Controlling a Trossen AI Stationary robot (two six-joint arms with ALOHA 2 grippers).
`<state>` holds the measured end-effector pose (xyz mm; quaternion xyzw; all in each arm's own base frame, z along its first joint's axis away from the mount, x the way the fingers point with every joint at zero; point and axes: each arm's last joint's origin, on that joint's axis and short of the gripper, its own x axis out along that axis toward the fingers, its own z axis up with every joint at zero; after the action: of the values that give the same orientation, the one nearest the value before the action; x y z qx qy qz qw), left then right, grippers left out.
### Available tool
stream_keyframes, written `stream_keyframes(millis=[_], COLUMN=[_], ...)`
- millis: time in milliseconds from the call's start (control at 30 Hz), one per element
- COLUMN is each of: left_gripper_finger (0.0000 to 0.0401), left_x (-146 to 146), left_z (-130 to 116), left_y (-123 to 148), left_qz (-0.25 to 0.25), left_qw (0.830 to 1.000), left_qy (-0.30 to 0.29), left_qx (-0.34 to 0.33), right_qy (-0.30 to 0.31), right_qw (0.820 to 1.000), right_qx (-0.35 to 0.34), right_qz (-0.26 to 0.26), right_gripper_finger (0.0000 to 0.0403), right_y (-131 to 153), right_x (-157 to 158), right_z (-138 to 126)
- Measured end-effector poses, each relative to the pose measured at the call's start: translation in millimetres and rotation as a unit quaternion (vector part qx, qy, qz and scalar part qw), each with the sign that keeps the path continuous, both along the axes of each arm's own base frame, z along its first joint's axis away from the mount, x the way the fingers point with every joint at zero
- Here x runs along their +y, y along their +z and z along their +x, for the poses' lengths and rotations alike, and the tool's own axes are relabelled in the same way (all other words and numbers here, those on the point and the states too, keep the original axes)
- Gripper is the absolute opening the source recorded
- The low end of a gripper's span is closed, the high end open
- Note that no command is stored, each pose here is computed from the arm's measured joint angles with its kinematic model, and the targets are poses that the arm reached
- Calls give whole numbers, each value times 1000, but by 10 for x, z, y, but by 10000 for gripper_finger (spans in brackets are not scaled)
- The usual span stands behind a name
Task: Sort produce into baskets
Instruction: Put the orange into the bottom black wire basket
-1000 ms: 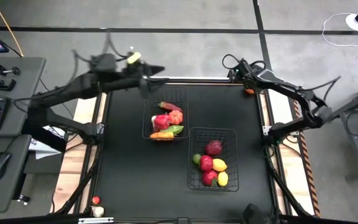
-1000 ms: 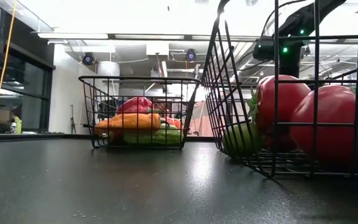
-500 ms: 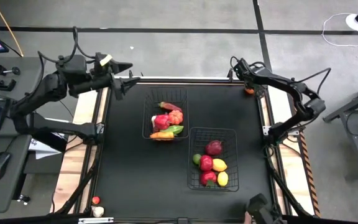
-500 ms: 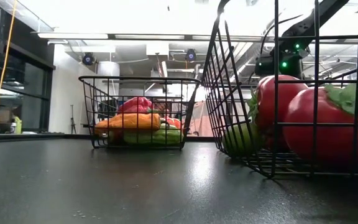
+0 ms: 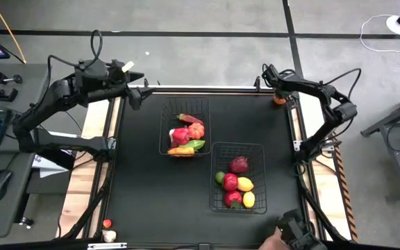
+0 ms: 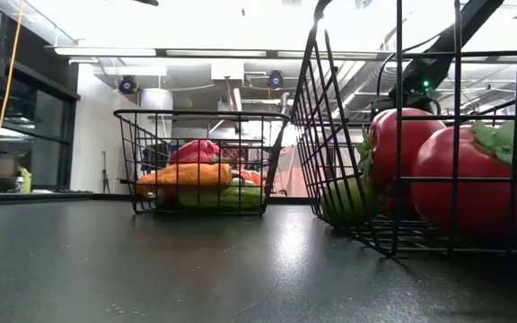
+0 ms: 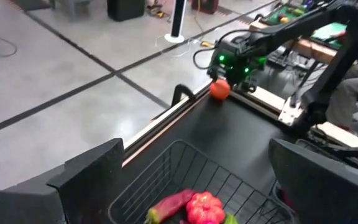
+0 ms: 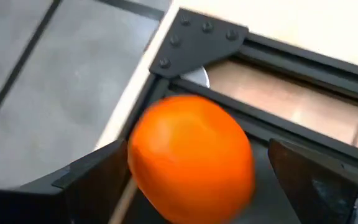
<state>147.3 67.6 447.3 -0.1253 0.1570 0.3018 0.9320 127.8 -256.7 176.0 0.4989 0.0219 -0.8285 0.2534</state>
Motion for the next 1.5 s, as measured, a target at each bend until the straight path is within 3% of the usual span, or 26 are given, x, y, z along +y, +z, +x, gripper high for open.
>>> stream_keyframes(millis=[100,267,567,900,1133,1500], left_gripper_finger=[390,390,390,390,390,390], left_x=[13,30,39,18,0,2], left_z=[-17,-34,-35,-67,-65,-62], left_y=[-19,-42,-60,-132,-145,-145], left_qz=[-4,-13,-21,-42,-68,-101], left_qw=[1000,1000,999,997,996,994], left_qy=[6,6,7,2,-19,3], left_qx=[10,21,26,63,57,36], right_qy=[-23,-31,62,181,134,48], right_qw=[1000,999,993,964,977,993], right_qx=[6,23,50,59,66,77], right_qz=[-17,-3,91,184,149,79], right_gripper_finger=[380,380,380,380,371,369], right_y=[-2,-42,-133,-256,-218,-212], right_x=[-49,-85,-79,11,-30,-66], right_z=[16,34,110,245,194,183])
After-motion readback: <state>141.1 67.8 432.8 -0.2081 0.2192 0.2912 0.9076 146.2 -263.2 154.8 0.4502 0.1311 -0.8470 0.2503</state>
